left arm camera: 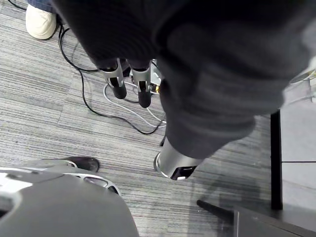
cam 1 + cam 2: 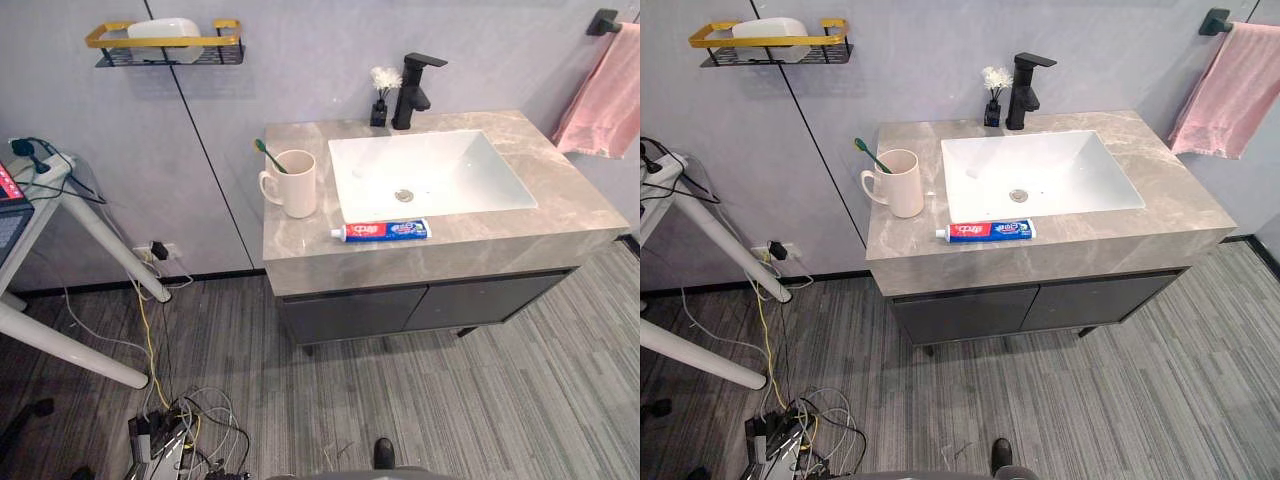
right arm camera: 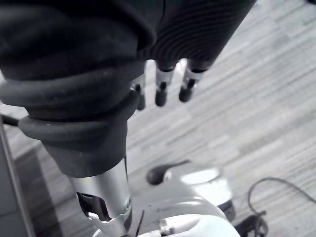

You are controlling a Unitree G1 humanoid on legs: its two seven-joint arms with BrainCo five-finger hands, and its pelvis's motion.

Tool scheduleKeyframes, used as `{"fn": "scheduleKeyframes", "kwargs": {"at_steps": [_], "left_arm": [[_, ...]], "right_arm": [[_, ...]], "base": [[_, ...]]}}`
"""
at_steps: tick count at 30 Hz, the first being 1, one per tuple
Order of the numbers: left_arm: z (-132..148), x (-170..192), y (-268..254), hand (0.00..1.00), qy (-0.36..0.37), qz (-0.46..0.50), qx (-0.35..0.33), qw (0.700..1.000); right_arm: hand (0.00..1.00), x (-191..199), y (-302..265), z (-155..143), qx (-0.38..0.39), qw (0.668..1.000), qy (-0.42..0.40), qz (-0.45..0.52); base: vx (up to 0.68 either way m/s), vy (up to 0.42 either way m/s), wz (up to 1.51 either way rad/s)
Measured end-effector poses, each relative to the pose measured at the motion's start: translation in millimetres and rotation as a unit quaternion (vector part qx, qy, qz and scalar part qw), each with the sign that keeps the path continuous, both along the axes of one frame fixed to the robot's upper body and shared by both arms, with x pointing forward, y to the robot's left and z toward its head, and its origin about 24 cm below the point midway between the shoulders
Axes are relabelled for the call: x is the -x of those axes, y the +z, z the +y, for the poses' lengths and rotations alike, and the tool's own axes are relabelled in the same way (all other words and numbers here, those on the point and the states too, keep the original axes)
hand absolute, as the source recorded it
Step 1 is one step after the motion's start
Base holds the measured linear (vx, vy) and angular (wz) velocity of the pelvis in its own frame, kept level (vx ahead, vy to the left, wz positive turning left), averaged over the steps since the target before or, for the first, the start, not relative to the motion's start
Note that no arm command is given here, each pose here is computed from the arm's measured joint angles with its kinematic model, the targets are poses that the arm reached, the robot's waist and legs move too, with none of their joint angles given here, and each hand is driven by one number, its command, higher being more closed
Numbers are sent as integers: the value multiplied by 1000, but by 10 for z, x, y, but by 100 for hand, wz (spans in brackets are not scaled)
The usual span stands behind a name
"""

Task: Organize washtable

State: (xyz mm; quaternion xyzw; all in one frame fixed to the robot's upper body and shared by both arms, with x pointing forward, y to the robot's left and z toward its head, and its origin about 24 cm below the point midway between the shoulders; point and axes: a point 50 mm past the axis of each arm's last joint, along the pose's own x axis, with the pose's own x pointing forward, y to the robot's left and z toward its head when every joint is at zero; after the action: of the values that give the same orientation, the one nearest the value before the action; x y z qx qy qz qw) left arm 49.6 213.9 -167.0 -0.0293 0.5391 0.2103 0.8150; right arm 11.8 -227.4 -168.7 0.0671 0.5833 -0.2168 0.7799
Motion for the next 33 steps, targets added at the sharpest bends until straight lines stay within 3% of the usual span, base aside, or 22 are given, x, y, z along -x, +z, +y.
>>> {"fn": "scheduleKeyframes", "kwargs": {"at_steps": [10, 18, 24, 33], "left_arm": [[-18, -9, -4, 0, -1, -5, -8, 1000], [82, -14, 40, 0, 39, -27, -21, 999], [-52, -19, 32, 0, 31, -33, -8, 999], [-51, 38, 25, 0, 20, -25, -7, 999]], "right_arm": [[0, -21, -1, 33, 20, 1000, -6, -11], [0, -148, -5, 176, 9, 999, -1, -38], [0, -364, 68, 60, 30, 996, 27, -76], [0, -321, 65, 40, 31, 997, 29, -70]], "base": [[-26, -12, 0], [-4, -132, -3], [88, -89, -38], [273, 123, -32]]}}
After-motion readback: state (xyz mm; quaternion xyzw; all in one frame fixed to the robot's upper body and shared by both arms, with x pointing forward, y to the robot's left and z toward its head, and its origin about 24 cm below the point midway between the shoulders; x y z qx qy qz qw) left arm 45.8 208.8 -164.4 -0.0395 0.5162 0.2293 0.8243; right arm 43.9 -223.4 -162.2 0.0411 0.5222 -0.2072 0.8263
